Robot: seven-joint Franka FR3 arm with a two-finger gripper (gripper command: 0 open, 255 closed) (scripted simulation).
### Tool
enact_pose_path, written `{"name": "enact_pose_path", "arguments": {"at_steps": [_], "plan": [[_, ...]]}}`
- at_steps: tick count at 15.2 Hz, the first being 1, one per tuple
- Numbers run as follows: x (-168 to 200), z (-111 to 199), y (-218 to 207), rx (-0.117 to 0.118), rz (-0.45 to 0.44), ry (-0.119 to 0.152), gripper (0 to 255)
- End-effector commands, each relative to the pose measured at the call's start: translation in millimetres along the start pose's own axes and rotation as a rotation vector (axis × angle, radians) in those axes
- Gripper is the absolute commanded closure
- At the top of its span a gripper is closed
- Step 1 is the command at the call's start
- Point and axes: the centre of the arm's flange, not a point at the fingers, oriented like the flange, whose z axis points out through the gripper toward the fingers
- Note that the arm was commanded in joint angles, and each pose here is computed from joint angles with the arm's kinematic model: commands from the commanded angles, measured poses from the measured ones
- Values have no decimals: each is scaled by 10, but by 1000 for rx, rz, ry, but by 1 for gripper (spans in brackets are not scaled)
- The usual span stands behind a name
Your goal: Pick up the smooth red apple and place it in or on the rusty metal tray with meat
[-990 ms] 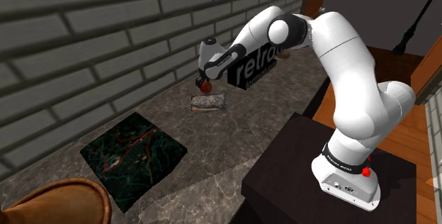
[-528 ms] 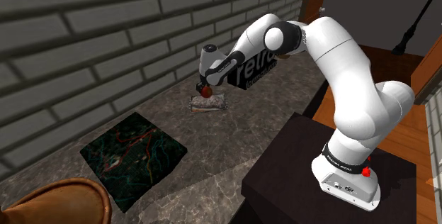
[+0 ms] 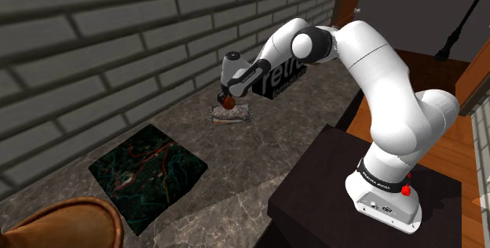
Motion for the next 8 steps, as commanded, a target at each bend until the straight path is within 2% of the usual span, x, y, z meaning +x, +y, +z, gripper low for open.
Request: {"name": "enact_pose_path", "arguments": {"at_steps": [1, 2, 3, 8], "plan": [[-39, 48, -5, 1, 0, -11, 255], [-39, 48, -6, 1, 0, -11, 255], [-30, 58, -14, 1, 0, -11, 0], [-39, 48, -5, 1, 0, -11, 0]]}}
